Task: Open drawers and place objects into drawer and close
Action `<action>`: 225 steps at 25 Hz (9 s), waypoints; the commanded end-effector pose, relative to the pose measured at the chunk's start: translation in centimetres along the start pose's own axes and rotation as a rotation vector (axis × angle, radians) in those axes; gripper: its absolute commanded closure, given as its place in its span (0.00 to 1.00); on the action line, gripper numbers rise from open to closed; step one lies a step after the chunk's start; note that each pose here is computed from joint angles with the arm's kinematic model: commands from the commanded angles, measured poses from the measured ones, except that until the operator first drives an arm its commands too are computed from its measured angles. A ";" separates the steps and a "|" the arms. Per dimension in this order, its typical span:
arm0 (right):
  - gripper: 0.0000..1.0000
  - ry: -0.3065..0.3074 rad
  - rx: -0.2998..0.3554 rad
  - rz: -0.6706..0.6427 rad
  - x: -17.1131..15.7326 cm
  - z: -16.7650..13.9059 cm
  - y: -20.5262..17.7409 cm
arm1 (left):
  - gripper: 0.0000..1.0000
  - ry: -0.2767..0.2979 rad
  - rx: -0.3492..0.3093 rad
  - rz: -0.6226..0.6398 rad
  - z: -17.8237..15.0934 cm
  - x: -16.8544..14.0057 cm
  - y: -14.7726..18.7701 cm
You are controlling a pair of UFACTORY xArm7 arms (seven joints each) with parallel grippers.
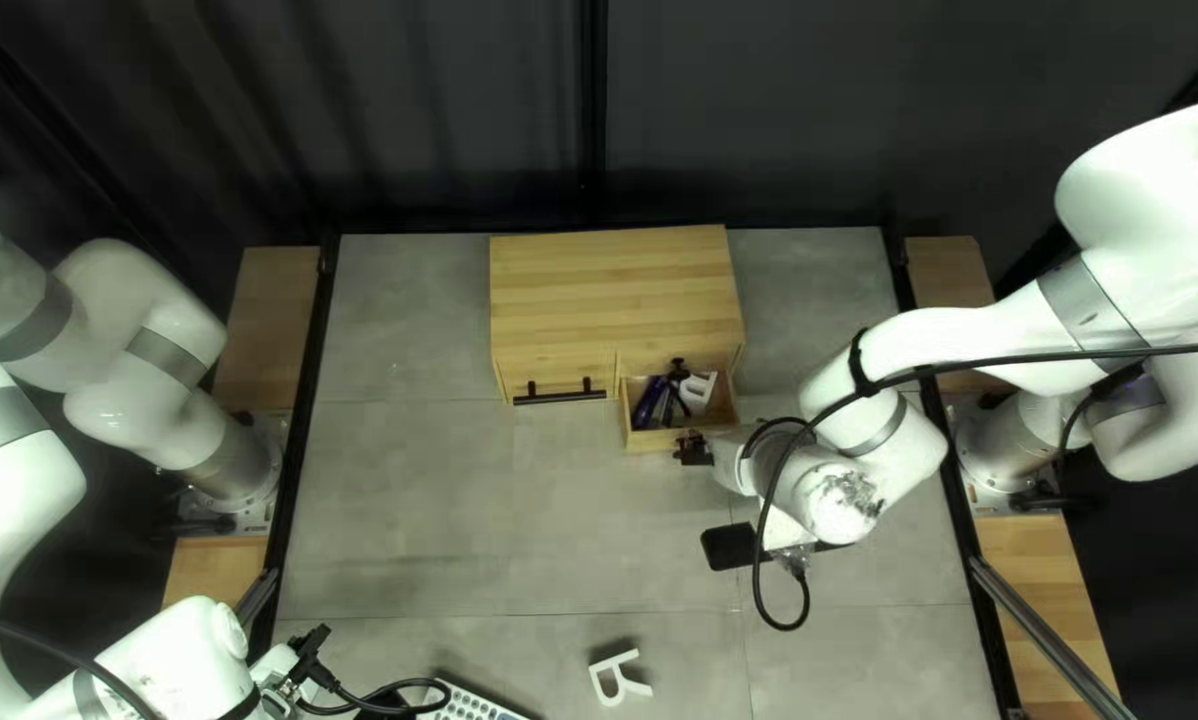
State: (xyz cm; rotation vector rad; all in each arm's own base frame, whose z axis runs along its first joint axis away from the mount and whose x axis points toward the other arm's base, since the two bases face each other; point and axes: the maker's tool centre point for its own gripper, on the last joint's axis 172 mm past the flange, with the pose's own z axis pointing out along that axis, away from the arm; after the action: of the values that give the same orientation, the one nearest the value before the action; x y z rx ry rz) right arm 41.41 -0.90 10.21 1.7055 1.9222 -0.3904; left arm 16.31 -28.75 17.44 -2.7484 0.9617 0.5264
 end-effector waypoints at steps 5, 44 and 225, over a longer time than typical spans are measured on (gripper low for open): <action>0.00 0.005 -0.012 0.015 0.0 1.7 -0.3 | 0.00 0.000 0.000 0.000 0.0 0.0 0.0; 0.00 0.007 -0.084 0.015 -0.5 2.6 0.6 | 0.00 0.000 0.000 0.000 0.0 0.0 0.0; 0.00 0.001 0.192 0.016 0.2 4.7 3.4 | 0.00 0.000 0.000 0.000 0.0 0.0 0.0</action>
State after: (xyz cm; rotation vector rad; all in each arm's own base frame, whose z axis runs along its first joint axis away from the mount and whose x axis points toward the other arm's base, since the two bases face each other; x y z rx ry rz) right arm 45.60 -2.78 6.80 1.8400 1.9233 -0.5838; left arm 16.31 -28.75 17.44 -2.7484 0.9617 0.5264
